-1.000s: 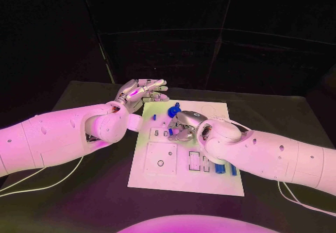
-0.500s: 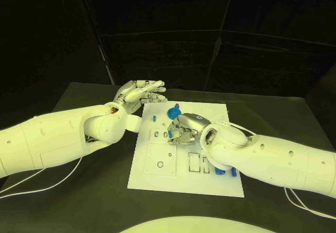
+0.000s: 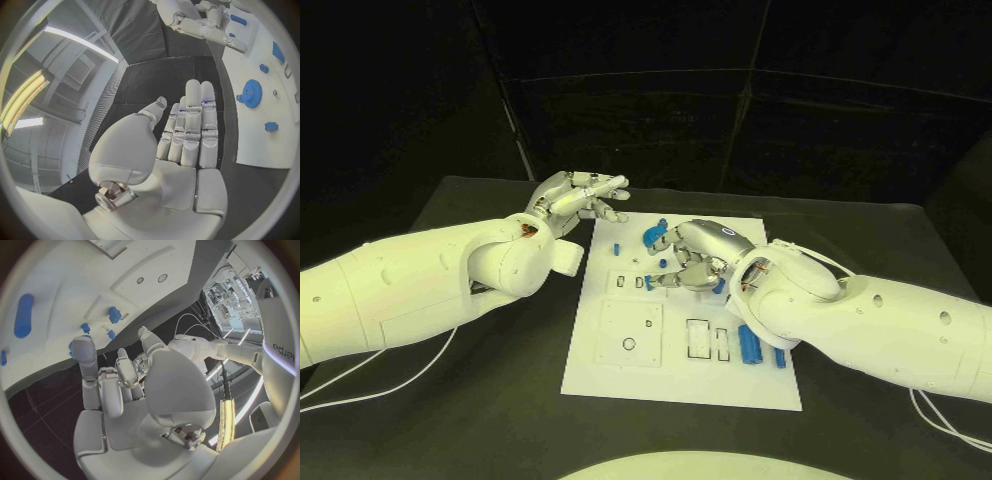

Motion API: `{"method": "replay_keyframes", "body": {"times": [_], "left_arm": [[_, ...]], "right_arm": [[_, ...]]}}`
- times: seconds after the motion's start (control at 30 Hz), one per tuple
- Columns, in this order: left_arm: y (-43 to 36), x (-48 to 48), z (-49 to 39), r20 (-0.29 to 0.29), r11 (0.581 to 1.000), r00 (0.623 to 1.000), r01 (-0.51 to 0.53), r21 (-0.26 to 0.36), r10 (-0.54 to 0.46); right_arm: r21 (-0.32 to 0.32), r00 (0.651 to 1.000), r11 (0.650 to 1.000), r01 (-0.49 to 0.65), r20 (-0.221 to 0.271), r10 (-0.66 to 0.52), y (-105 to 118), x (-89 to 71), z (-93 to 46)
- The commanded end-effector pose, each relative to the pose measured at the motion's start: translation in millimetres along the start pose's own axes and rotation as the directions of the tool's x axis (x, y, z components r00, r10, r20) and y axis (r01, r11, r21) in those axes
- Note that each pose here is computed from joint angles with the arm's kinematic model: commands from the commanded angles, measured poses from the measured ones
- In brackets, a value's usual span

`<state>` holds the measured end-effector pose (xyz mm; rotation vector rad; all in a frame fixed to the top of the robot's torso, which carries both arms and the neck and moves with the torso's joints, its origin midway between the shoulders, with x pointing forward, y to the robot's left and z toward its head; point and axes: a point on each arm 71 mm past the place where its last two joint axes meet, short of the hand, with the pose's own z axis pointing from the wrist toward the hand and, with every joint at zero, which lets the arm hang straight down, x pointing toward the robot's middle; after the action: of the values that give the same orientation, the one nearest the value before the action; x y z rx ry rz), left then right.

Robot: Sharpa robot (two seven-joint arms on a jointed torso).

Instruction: Assemble the parts on the task board

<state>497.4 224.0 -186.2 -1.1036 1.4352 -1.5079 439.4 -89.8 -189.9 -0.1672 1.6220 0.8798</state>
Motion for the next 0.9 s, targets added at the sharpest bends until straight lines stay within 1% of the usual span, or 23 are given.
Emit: {"method": "replay_keyframes", "body": {"times": [0.03, 0.17, 0.27, 0.4, 0.47, 0.53, 0.63, 0.77, 0.87, 0.9], "left_arm": [[1.3, -1.2, 0.9, -0.014, 0.997, 0.997, -0.071, -0.023, 0.071], [3.1, -2.7, 1.5, -0.030, 0.993, 0.993, -0.111, -0.041, 0.110], [5.3, -3.3, 1.5, -0.047, 0.988, 0.989, -0.142, -0.066, 0.139], [9.4, -2.5, 0.2, -0.090, 0.971, 0.975, -0.211, -0.116, 0.201], [12.6, -1.7, -1.8, -0.130, 0.951, 0.960, -0.266, -0.154, 0.248], [17.4, -0.6, -5.3, -0.202, 0.912, 0.928, -0.353, -0.208, 0.313], [22.2, 1.1, -8.6, -0.291, 0.837, 0.868, -0.477, -0.269, 0.402], [24.8, 4.0, -8.3, -0.373, 0.727, 0.793, -0.600, -0.335, 0.482], [25.2, 9.3, -6.0, -0.440, 0.627, 0.718, -0.691, -0.360, 0.539], [25.1, 11.0, -5.1, -0.456, 0.600, 0.697, -0.713, -0.362, 0.553]], "right_arm": [[-0.038, 0.999, 0.999, -0.007, 0.047, 0.009, 1, -9.3, -0.7], [-0.039, 0.998, 0.999, -0.007, 0.058, 0.009, -1, -15.7, -3.7], [-0.050, 0.998, 0.998, -0.036, 0.053, 0.038, -2, -20.7, -6.6], [-0.052, 0.987, 0.986, -0.157, 0.030, 0.159, -8, -33.0, -12.4], [-0.044, 0.972, 0.971, -0.234, 0.023, 0.235, -14, -41.9, -17.0], [-0.027, 0.953, 0.954, -0.299, 0.031, 0.300, -22, -53.3, -22.4], [-0.006, 0.939, 0.941, -0.340, 0.055, 0.339, -34, -65.7, -28.9], [0.029, 0.925, 0.927, -0.374, 0.088, 0.370, -50, -77.0, -33.4], [0.053, 0.919, 0.921, -0.386, 0.110, 0.379, -60, -82.6, -34.9], [0.057, 0.918, 0.920, -0.388, 0.114, 0.380, -62, -83.7, -35.2]]}}
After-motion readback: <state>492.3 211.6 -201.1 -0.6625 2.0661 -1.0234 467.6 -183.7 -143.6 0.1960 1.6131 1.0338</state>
